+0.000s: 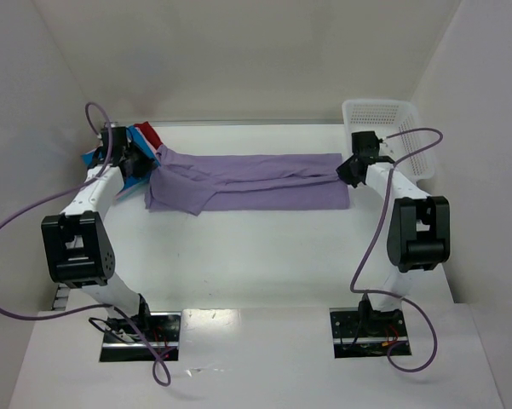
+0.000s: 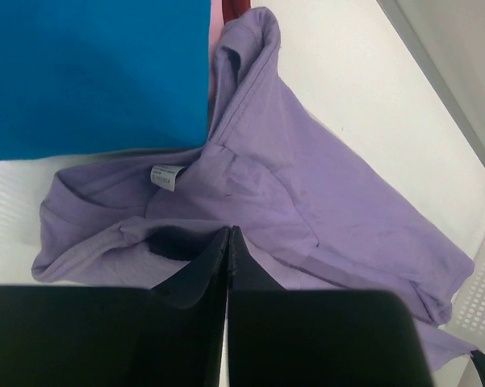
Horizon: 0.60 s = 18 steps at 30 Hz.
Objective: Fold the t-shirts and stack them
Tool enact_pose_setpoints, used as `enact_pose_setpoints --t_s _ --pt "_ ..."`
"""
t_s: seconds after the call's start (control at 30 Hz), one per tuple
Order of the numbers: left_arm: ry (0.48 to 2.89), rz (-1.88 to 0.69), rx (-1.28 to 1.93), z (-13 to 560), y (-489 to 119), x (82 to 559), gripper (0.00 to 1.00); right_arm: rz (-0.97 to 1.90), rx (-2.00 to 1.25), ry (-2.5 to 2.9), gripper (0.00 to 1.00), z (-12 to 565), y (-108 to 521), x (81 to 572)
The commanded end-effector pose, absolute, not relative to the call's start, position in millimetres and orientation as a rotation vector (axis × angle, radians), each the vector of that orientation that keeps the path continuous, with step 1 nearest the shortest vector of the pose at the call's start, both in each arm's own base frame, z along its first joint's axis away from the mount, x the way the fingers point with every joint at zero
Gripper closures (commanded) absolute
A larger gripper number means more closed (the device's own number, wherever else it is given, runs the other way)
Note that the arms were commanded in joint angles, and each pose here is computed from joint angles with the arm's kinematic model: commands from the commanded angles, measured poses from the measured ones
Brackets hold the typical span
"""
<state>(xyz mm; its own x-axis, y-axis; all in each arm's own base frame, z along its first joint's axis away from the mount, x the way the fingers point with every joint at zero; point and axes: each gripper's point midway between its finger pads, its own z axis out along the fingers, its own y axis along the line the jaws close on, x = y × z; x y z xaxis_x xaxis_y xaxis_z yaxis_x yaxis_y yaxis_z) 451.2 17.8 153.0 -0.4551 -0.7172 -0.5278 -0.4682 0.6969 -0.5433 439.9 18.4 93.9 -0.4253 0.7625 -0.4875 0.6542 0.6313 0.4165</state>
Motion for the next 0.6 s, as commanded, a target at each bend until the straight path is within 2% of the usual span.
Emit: enact_pose_setpoints --t_s 0.0,0.57 --pt "2.071 -0.425 -0.824 175.8 22.7 474.0 1.00 0.211 1.076 2.096 1.00 113.6 8.7 468.9" --pt "2.079 -0.425 -0.818 164.4 33.3 497.3 1.00 0.179 1.028 2.113 1.00 98.4 6.6 498.4"
